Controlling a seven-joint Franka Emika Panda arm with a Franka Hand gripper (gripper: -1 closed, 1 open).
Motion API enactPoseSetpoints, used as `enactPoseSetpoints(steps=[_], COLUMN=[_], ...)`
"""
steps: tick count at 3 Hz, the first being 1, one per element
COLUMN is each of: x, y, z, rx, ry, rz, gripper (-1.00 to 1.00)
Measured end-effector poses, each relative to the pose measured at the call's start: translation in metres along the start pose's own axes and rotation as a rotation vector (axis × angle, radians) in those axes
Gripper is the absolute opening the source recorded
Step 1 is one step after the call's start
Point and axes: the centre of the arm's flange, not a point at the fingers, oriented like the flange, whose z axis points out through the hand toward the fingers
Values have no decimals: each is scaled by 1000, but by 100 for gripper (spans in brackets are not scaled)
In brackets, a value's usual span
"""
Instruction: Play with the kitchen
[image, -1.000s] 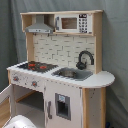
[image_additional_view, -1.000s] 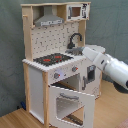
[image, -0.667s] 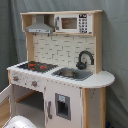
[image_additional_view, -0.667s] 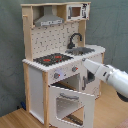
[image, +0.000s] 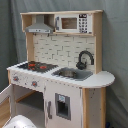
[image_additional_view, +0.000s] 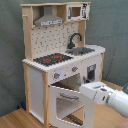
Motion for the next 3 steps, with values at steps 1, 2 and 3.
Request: enactPoseSetpoints(steps=[1, 2, 3], x=[30, 49, 65], y=[-7, -14, -40], z=[0, 15, 29], rx=[-17, -27, -7], ry=[73, 133, 194], rz=[-29, -52, -84], gripper=[100, 100, 100])
